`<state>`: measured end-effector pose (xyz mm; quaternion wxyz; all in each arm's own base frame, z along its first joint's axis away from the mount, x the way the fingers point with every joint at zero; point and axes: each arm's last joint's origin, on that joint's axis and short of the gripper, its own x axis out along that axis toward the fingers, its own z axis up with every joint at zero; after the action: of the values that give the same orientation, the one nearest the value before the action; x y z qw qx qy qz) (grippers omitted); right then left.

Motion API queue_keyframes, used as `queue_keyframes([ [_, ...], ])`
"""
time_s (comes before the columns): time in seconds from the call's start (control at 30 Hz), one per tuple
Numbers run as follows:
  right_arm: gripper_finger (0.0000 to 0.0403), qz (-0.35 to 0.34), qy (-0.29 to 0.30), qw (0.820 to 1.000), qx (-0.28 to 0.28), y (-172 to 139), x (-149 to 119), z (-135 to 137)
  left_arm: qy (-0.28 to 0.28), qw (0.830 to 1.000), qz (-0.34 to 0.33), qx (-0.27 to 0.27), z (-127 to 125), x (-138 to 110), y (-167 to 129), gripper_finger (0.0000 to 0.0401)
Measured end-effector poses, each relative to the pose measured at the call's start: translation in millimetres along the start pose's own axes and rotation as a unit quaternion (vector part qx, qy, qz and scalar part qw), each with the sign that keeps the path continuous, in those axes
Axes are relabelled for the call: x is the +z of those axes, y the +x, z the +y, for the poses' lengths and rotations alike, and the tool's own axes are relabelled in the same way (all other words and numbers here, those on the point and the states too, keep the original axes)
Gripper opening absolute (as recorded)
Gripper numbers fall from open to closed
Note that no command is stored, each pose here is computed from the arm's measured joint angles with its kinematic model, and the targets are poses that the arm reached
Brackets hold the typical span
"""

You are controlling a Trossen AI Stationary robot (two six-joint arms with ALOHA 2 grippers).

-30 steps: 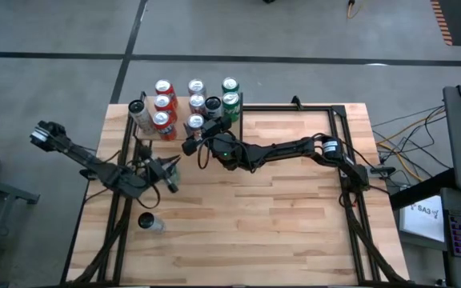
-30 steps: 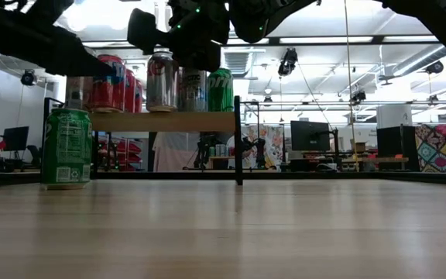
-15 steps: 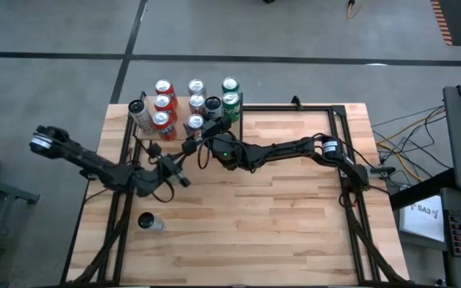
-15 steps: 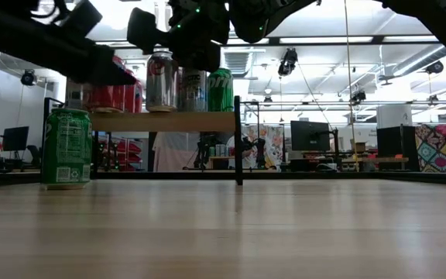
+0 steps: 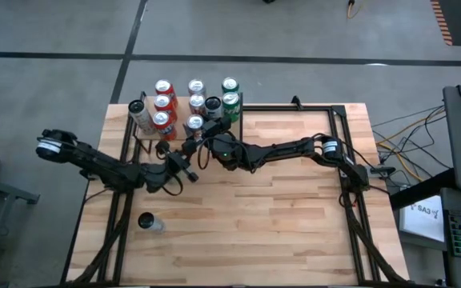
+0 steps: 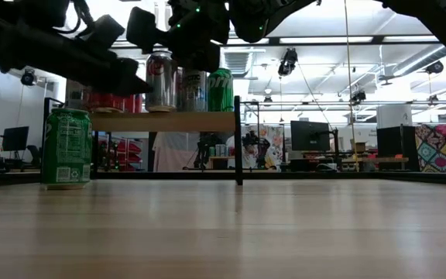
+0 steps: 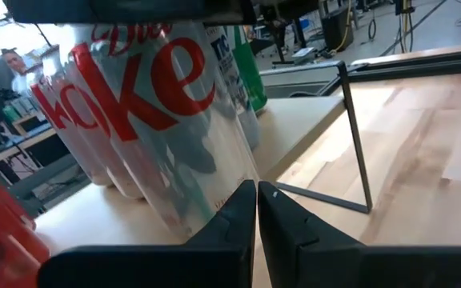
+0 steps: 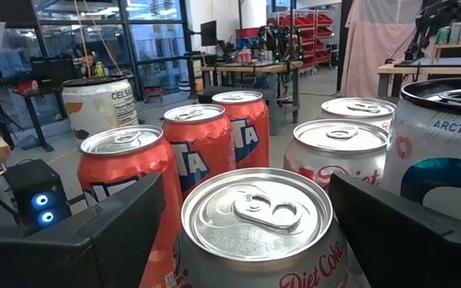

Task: Place canned beverage on shelf
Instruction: Put the silver soda can aligned with the other silver soda cans on the shelf, then adjust the white and blue soda can on the shelf

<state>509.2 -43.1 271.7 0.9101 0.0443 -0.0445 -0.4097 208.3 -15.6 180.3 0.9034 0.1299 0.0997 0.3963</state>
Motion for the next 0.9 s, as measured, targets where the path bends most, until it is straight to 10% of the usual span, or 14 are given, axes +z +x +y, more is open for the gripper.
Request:
queue_keyframes([
  [0.9,0.0341,-0.002,-0.007,1.000,0.000,-1.7,0.8,1.5,0.012,0.999,-0.006,0.038,0.7,2.3,17.9,0.0000],
])
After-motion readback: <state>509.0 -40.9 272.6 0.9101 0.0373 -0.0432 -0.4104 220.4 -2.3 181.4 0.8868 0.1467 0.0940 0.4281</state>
